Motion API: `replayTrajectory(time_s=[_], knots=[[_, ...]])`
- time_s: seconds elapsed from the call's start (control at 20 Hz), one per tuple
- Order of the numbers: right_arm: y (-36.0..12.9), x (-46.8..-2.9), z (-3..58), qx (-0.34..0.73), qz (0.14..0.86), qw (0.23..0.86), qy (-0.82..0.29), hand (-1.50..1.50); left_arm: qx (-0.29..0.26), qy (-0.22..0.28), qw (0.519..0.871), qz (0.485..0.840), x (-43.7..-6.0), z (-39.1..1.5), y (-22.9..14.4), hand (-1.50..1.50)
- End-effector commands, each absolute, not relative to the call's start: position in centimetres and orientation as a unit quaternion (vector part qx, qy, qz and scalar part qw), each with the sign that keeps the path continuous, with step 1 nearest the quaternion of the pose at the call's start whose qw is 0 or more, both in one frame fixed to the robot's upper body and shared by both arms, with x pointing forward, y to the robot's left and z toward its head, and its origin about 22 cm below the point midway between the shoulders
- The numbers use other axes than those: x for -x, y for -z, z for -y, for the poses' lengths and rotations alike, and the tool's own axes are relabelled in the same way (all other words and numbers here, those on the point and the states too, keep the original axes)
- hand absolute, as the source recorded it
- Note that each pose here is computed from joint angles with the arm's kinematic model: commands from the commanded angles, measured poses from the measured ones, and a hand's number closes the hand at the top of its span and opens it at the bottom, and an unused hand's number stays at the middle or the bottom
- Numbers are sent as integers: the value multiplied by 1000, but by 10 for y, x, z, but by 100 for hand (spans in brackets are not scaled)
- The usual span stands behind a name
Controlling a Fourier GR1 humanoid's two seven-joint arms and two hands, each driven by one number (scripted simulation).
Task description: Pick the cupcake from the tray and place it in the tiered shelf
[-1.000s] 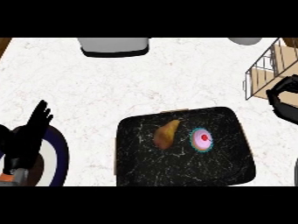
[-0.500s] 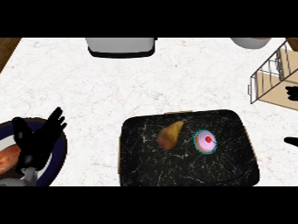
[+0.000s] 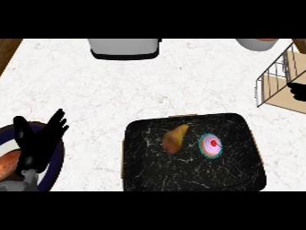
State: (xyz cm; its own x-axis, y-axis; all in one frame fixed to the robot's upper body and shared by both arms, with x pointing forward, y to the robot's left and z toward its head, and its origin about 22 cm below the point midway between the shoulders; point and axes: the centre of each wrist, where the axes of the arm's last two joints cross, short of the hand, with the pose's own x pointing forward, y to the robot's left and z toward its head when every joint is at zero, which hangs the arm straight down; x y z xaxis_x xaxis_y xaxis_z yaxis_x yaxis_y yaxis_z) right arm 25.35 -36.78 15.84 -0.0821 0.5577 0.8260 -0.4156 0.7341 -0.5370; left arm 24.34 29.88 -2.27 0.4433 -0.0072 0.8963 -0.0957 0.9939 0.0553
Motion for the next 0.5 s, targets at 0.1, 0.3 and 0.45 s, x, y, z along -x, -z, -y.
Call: replayTrajectory(time_s=[0.1,0.3,0.45], knots=[[-185,-236,311,118,604,697,-368,-150,-48,-23,846,530,-244,-285,36,0],[-182,-240,267,153,596,704,-355,-150,-43,-13,852,522,-249,-287,47,0],[-171,-245,247,187,560,713,-379,-150,-40,-16,848,528,-259,-291,28,0]])
